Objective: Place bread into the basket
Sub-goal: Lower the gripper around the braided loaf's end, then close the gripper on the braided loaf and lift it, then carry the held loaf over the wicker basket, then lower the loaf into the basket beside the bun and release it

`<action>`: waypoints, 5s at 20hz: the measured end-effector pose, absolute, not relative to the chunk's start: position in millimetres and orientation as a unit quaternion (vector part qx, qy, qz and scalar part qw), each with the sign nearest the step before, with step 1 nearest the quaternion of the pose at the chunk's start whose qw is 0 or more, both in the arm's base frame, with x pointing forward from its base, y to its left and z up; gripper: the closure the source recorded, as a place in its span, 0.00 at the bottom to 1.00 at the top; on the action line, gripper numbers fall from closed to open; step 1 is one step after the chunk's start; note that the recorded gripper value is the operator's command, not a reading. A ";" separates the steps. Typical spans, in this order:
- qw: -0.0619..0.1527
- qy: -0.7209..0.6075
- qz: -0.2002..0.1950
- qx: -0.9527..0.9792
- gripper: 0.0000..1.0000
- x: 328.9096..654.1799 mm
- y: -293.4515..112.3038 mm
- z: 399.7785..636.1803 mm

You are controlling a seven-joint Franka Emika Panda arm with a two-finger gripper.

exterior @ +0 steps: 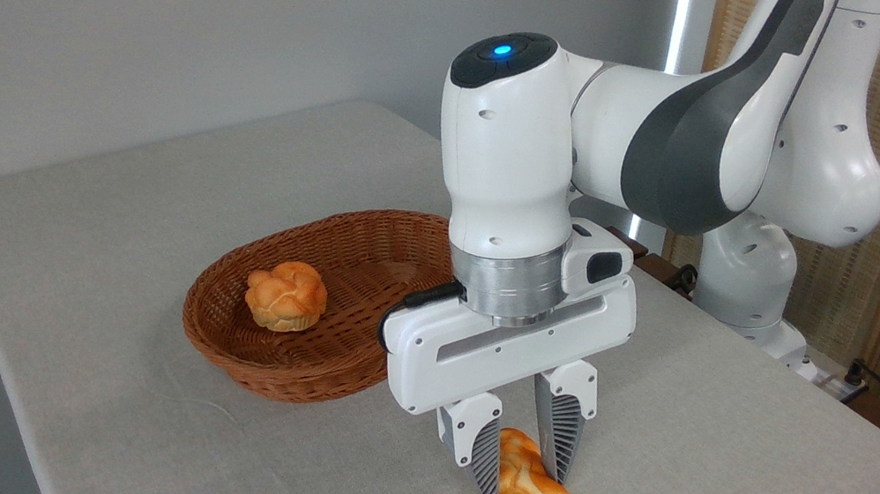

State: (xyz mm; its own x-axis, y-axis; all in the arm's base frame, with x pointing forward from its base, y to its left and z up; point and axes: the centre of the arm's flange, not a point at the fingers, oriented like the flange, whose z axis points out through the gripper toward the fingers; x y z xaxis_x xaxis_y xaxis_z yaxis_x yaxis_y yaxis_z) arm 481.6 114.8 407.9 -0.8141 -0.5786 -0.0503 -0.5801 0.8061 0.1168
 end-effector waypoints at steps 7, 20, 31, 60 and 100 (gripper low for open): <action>0.007 0.950 0.063 -0.305 0.72 481.4 115.5 408.4; 0.011 0.947 0.060 -0.314 0.83 478.5 123.9 413.4; -0.012 0.907 -0.013 -0.421 0.75 478.2 123.9 470.6; -0.161 0.474 0.011 -0.866 0.67 484.6 -70.4 542.0; -0.154 0.456 0.006 -0.876 0.06 493.4 -84.9 533.4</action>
State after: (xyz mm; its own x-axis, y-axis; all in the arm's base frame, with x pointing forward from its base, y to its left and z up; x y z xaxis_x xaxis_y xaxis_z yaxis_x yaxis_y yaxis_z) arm 493.4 -84.9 533.4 0.5840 -0.8011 0.1310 -0.7977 -0.5364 0.2756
